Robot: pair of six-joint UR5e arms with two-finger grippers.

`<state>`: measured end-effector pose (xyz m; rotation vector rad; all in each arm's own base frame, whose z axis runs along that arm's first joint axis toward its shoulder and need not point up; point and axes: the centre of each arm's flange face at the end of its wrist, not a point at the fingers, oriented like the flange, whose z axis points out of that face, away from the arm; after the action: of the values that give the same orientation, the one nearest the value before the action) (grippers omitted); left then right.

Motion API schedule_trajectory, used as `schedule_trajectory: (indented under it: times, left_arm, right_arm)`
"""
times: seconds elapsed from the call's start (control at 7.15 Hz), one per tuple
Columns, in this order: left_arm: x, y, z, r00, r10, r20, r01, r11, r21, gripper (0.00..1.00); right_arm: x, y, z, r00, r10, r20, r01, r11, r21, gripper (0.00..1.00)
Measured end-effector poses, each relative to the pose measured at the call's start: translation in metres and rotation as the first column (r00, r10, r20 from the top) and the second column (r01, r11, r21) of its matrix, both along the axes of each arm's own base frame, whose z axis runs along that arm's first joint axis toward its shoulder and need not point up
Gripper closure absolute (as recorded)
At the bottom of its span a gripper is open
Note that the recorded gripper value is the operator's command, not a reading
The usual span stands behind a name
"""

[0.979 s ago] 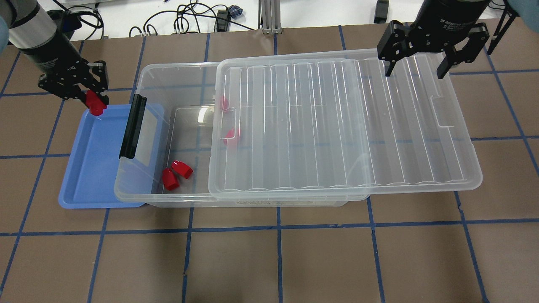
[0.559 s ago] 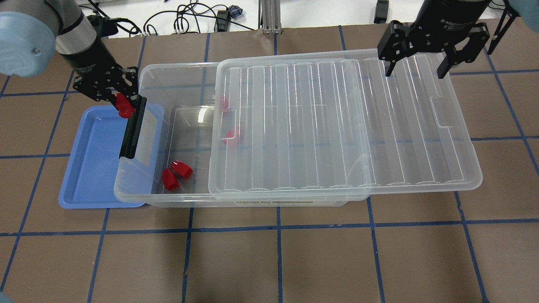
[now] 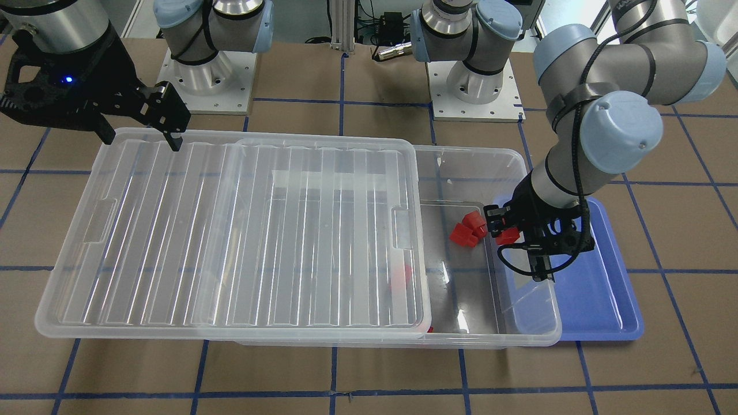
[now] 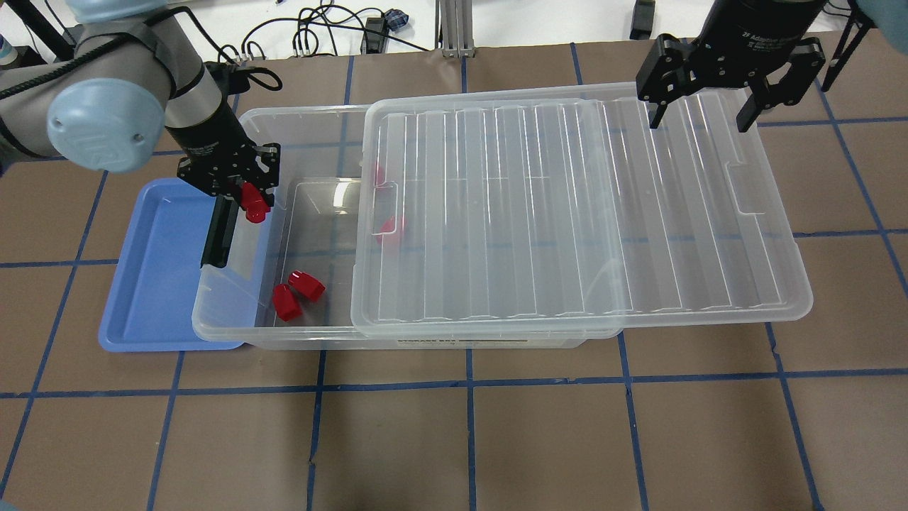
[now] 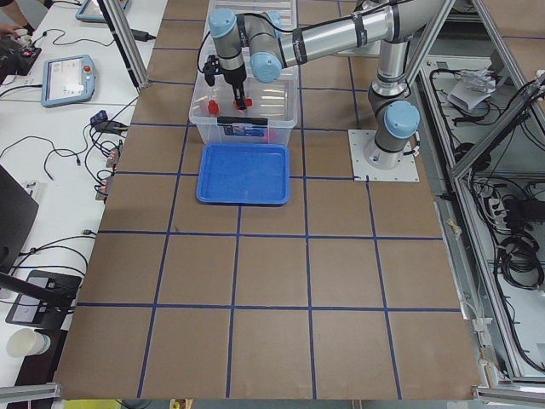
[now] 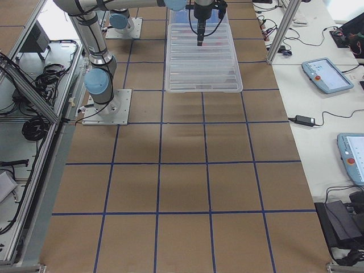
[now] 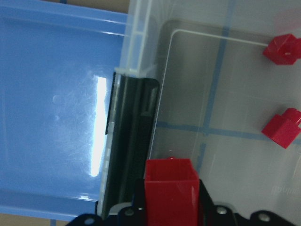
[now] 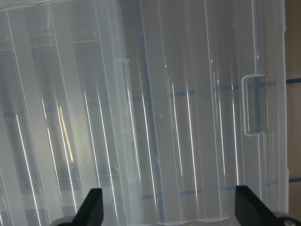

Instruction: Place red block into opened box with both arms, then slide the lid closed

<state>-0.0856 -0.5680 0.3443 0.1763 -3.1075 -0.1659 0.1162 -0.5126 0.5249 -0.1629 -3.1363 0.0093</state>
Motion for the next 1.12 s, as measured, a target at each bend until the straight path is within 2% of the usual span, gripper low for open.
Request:
schedule_trajectory:
  times: [0.42,0.98,1.12]
  left_arm:
    - [-0.025,0.005,-0.027,1.000,0.022,-0.003,-0.022,1.000,0.013,0.95]
    - [-0.027,-0.001,-0.087,1.000,0.031,-0.003,-0.031,0.999,-0.035,0.94]
    - [-0.027,-0.005,-0.103,1.000,0.019,-0.004,-0.020,0.999,-0.033,0.78]
  right_arm:
    - [0.000,0.001,0.001,1.000,0.002,0.000,-0.002,1.000,-0.001,0.00]
    - [0.000,0.001,0.000,1.000,0.012,0.000,-0.012,1.000,0.000,0.00]
    - [0.000,0.001,0.000,1.000,0.014,0.000,-0.014,1.000,0.000,0.00]
